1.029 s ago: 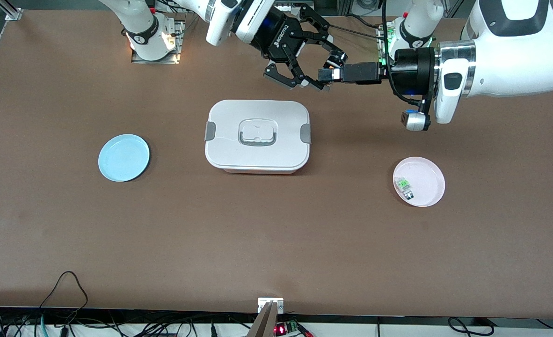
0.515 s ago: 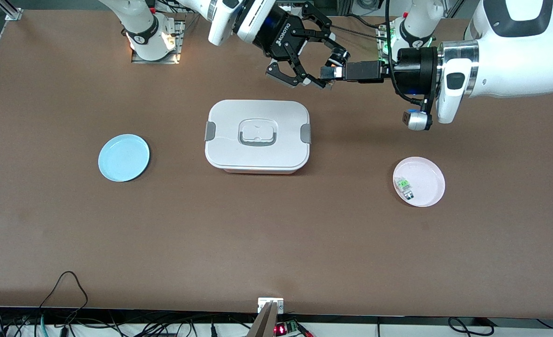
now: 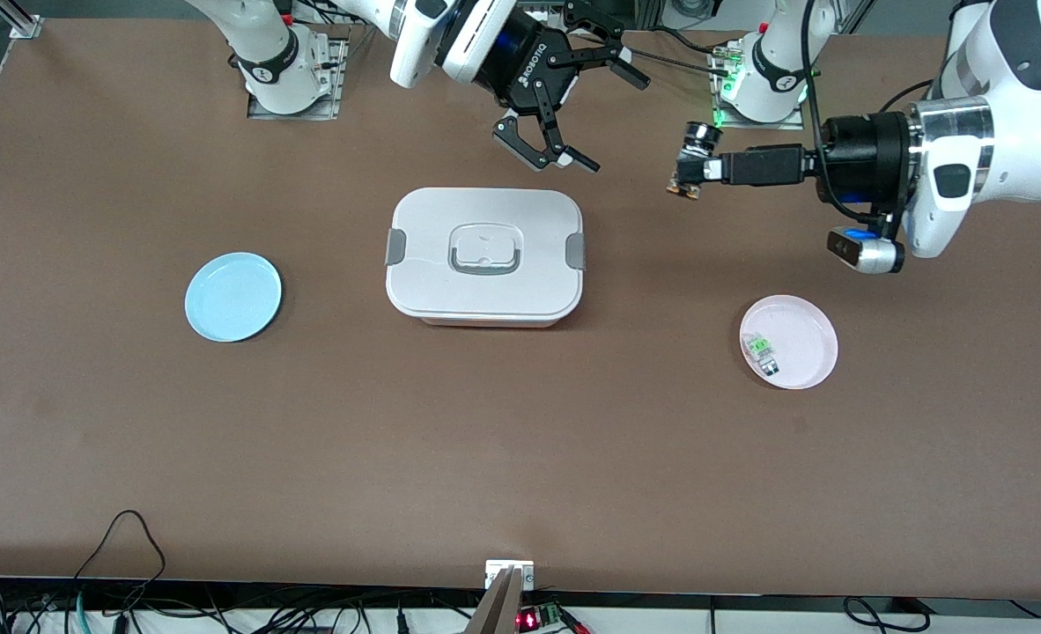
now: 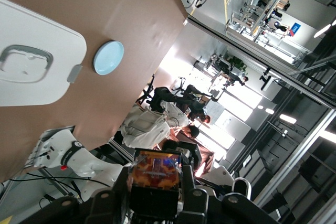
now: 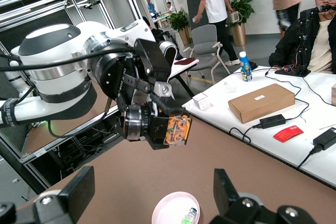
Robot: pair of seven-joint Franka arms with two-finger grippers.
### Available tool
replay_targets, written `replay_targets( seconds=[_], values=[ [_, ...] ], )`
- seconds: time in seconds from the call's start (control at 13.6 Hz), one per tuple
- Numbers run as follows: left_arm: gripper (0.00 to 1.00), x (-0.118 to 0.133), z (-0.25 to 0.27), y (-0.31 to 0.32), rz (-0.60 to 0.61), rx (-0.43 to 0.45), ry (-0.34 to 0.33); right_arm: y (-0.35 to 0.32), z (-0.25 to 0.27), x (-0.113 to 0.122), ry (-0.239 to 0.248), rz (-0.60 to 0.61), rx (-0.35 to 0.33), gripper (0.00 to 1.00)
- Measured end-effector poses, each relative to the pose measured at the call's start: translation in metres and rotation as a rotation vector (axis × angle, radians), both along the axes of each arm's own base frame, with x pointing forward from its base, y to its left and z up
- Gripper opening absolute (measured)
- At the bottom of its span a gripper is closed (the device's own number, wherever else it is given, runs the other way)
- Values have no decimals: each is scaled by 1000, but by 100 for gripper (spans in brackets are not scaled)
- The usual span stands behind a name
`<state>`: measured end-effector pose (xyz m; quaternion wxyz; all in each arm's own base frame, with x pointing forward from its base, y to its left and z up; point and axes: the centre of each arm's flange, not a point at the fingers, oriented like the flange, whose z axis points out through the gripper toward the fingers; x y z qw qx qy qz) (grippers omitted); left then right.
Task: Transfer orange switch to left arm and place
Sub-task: 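Lower the switch onto the pink plate while the right gripper withdraws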
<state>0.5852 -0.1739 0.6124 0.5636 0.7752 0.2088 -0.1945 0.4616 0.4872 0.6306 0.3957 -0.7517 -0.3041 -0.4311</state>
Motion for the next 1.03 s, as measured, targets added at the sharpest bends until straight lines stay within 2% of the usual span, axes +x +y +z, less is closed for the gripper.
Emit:
replay_targets(
  seconds=[0.15,0.29,0.44,0.74,0.88,1.03],
  values=[
    [42,4,-19,18,-31,75,-10,-1,-4,3,34,3,-5,100],
    [42,10,-52,42,-84,187,-27,-11,-17,18,125,-4,-26,100],
    [42,13,-87,64,-162,345,-56,-33,-35,45,213,-21,-75,100],
    [42,9,-126,96,-318,723,-88,-110,-79,108,393,-42,-229,100],
    [42,8,-137,115,-397,903,-106,-152,-99,131,475,-52,-295,100],
    [42,9,-155,130,-458,1022,-100,-193,-120,147,525,-60,-416,100]
  ],
)
